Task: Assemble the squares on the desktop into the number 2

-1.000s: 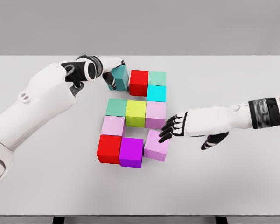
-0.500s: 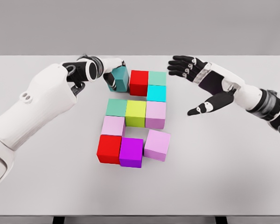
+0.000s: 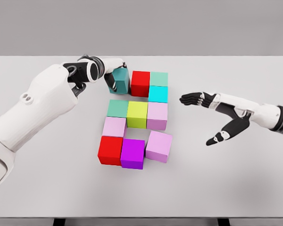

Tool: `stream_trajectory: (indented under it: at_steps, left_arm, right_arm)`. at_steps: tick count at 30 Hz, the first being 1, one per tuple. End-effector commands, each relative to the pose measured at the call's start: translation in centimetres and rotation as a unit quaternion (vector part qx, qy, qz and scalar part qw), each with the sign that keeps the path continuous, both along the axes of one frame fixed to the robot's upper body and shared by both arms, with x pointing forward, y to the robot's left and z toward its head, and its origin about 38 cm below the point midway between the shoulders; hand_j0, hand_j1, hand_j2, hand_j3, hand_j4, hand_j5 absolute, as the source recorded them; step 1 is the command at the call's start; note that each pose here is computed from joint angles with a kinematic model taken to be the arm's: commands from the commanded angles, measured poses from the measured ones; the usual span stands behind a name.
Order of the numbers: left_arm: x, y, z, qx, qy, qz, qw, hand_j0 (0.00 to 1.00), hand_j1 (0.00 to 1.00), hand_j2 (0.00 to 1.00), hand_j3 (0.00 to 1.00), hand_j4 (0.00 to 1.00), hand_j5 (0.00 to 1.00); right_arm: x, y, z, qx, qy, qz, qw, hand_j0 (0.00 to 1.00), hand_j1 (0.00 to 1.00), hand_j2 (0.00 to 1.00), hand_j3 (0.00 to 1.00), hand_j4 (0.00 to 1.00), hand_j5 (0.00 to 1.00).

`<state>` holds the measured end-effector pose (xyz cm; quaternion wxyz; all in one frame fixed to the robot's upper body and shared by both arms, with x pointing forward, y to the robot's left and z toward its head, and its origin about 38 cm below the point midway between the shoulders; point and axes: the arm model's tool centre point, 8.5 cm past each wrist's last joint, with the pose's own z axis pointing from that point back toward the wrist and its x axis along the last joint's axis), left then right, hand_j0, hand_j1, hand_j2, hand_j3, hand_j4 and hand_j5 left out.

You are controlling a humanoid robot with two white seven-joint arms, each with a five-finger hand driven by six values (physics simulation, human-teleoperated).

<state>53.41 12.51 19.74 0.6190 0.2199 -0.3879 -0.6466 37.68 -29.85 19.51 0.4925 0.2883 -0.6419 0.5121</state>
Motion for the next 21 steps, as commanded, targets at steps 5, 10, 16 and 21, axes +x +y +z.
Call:
stream_trajectory:
  at_steps: [5,10,16,21]
  left_arm:
    - [0.1,0.1,0.0,0.004,-0.004,0.0,1.0,0.86,0.86,0.86,0.86,0.86,0.86]
    - [0.3,0.5,-0.1,0.011,-0.006,0.005,0.9999,0.88,0.88,0.88,0.88,0.88,0.88]
    - [0.4,0.2,-0.5,0.017,-0.006,0.004,0.9998,0.88,0.88,0.88,0.88,0.88,0.88]
    - [0.4,0.0,-0.5,0.022,-0.01,0.003,0.9997,0.88,0.88,0.88,0.88,0.88,0.88]
  right_arm:
    - [-0.4,2.5,-3.8,-0.008,0.037,0.026,0.999,1.0,1.0,1.0,1.0,1.0,1.0]
    - [-0.9,3.0,-5.2,-0.014,0.055,0.033,0.9978,1.0,1.0,1.0,1.0,1.0,1.0]
    - [-0.3,2.7,-5.9,-0.019,0.058,0.023,0.9978,1.0,1.0,1.0,1.0,1.0,1.0]
    - [0.0,2.9,-6.3,-0.019,0.061,0.021,0.9978,1.0,1.0,1.0,1.0,1.0,1.0]
